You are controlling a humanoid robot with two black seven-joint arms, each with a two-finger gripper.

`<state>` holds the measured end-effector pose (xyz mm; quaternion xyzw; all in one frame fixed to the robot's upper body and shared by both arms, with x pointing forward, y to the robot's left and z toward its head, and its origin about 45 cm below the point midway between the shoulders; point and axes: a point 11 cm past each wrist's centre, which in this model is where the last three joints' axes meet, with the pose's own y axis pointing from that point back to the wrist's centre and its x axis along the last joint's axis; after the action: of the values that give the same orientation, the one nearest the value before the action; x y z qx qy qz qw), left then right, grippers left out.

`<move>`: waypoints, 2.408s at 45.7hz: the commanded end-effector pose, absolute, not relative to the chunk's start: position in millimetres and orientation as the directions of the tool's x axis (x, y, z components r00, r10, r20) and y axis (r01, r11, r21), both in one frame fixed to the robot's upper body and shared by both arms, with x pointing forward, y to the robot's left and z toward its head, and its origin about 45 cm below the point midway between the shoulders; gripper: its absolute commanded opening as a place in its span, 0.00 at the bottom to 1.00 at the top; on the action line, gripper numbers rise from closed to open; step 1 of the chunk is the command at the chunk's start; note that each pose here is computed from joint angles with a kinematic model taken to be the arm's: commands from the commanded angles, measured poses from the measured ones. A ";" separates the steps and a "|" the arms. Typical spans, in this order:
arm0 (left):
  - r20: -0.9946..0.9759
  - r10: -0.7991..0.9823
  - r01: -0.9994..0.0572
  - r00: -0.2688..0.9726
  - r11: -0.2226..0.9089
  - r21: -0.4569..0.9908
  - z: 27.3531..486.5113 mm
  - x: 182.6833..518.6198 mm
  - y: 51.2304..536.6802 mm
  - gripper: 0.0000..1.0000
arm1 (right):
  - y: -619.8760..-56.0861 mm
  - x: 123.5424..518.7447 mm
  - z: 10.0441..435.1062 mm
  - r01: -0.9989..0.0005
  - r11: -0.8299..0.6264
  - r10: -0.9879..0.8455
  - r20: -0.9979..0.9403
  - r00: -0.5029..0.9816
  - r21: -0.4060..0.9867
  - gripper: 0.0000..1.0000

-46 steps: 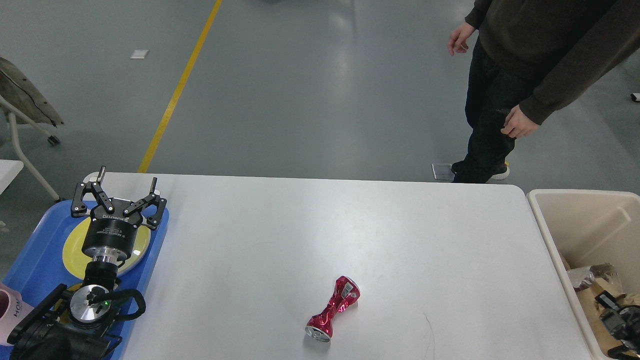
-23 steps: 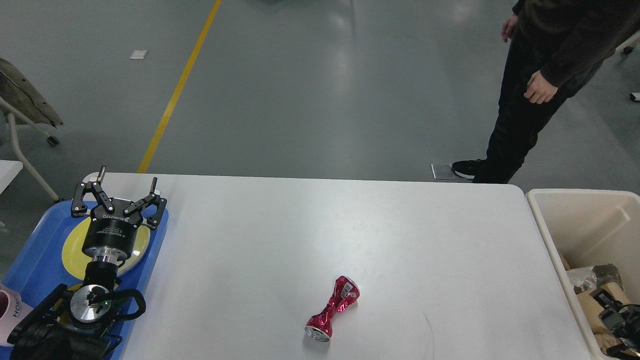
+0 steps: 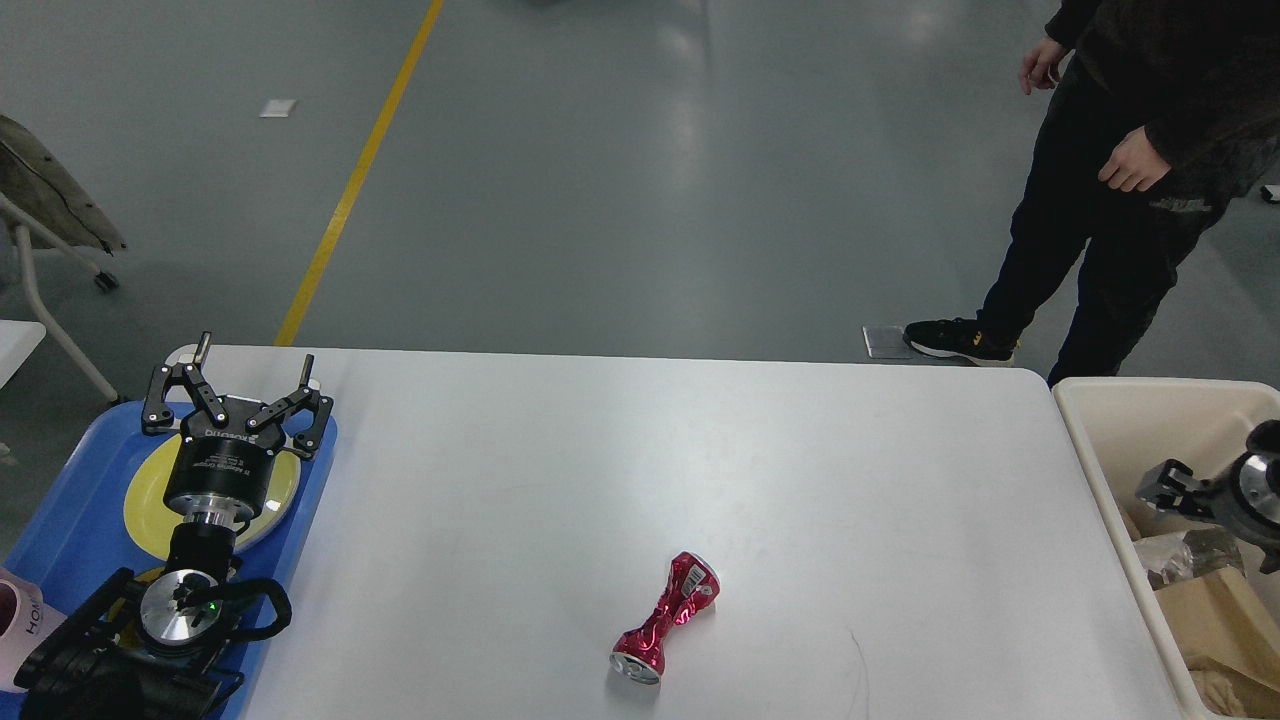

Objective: Tidy desktop

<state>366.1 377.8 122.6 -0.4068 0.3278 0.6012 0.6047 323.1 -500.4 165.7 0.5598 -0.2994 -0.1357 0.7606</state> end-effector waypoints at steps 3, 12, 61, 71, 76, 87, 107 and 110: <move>-0.885 0.461 -0.994 0.062 -0.054 -0.098 122.5 365.9 377.9 0.96 | -424.0 359.6 228.2 -0.036 0.209 -0.386 0.116 0.915 0.977 1.00; -0.885 0.461 -0.994 0.062 -0.054 -0.098 122.7 366.3 378.1 0.96 | -351.7 360.0 303.8 -0.012 0.066 -0.251 0.028 0.967 0.998 1.00; -0.886 0.459 -0.994 0.062 -0.053 -0.098 122.3 365.9 377.3 0.96 | -237.3 304.8 397.5 -0.157 0.100 -0.235 0.177 0.956 0.983 0.99; -0.885 0.461 -0.994 0.061 -0.054 -0.097 122.2 365.7 378.2 0.96 | -210.1 303.2 311.5 -0.038 -0.008 -0.283 0.035 0.958 0.999 0.98; -0.886 0.459 -0.994 0.062 -0.053 -0.098 122.3 365.9 377.3 0.96 | -173.4 294.1 270.0 0.013 -0.115 -0.282 -0.046 0.958 0.993 0.98; -0.885 0.461 -0.994 0.062 -0.054 -0.098 122.5 365.9 377.9 0.96 | -130.1 295.2 187.5 0.015 -0.232 -0.385 -0.106 0.917 0.973 0.98; -0.885 0.462 -0.994 0.062 -0.054 -0.098 122.8 365.9 378.6 0.96 | -67.5 299.0 90.0 -0.007 -0.268 -0.430 -0.113 0.896 0.963 0.99; -0.885 0.462 -0.994 0.062 -0.054 -0.098 122.8 365.9 378.6 0.96 | -66.3 304.6 78.6 -0.030 -0.268 -0.460 -0.100 0.882 0.963 0.99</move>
<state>365.8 378.8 122.6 -0.4061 0.3272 0.6019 0.6047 297.6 -69.8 96.5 0.7751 -0.1349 -0.1770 0.5914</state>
